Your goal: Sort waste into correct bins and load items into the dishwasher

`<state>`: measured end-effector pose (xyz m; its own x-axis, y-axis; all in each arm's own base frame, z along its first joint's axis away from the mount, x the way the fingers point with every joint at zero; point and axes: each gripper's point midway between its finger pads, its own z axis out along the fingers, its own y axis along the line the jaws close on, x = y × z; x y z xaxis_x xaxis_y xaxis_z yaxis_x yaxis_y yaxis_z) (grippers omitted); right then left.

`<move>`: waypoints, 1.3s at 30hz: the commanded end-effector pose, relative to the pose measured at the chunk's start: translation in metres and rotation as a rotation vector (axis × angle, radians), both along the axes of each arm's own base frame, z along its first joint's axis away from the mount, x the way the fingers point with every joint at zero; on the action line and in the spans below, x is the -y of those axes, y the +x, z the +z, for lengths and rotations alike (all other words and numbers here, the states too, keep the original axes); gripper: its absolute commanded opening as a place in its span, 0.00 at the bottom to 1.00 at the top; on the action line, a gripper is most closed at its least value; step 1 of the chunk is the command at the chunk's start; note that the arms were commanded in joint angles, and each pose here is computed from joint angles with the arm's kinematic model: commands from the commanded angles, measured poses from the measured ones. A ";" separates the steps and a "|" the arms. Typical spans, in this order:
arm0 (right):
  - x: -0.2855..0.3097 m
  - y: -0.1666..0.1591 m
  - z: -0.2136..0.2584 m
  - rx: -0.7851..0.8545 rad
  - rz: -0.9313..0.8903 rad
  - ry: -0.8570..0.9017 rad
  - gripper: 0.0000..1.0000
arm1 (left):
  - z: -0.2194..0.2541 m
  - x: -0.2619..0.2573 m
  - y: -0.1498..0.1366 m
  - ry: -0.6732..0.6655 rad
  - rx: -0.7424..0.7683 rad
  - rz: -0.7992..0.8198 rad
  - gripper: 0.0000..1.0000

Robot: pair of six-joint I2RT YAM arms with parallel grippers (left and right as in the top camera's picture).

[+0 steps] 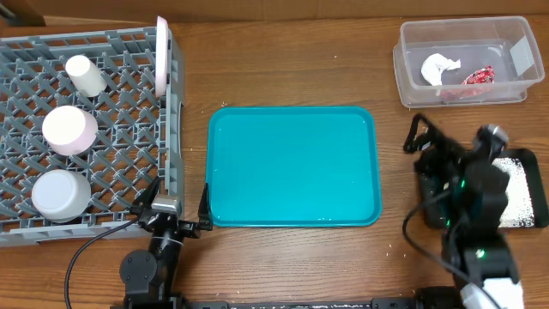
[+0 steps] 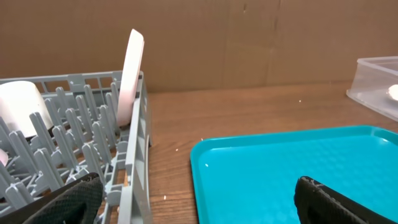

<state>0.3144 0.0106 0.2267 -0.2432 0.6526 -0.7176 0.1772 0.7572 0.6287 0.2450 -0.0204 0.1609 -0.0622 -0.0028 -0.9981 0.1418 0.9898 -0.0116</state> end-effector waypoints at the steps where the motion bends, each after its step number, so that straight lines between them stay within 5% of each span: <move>1: -0.008 -0.014 -0.028 0.082 0.044 0.007 1.00 | 0.000 -0.002 0.000 0.012 0.008 0.009 1.00; 9: -0.010 -0.039 -0.061 0.256 0.068 0.014 1.00 | 0.000 -0.002 0.000 0.012 0.008 0.009 1.00; 30: -0.007 -0.060 -0.108 0.077 0.152 -0.343 1.00 | 0.000 -0.002 0.000 0.012 0.008 0.009 1.00; 39: -0.004 -0.064 -0.080 0.204 0.161 -0.559 1.00 | 0.000 -0.002 0.000 0.012 0.008 0.009 1.00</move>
<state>0.2510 0.0173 0.1438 -0.1629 0.2381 -0.9575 -0.0427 0.9678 0.2479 0.2450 -0.0204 0.1609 -0.0622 -0.0032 -0.9981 0.1418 0.9898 -0.0120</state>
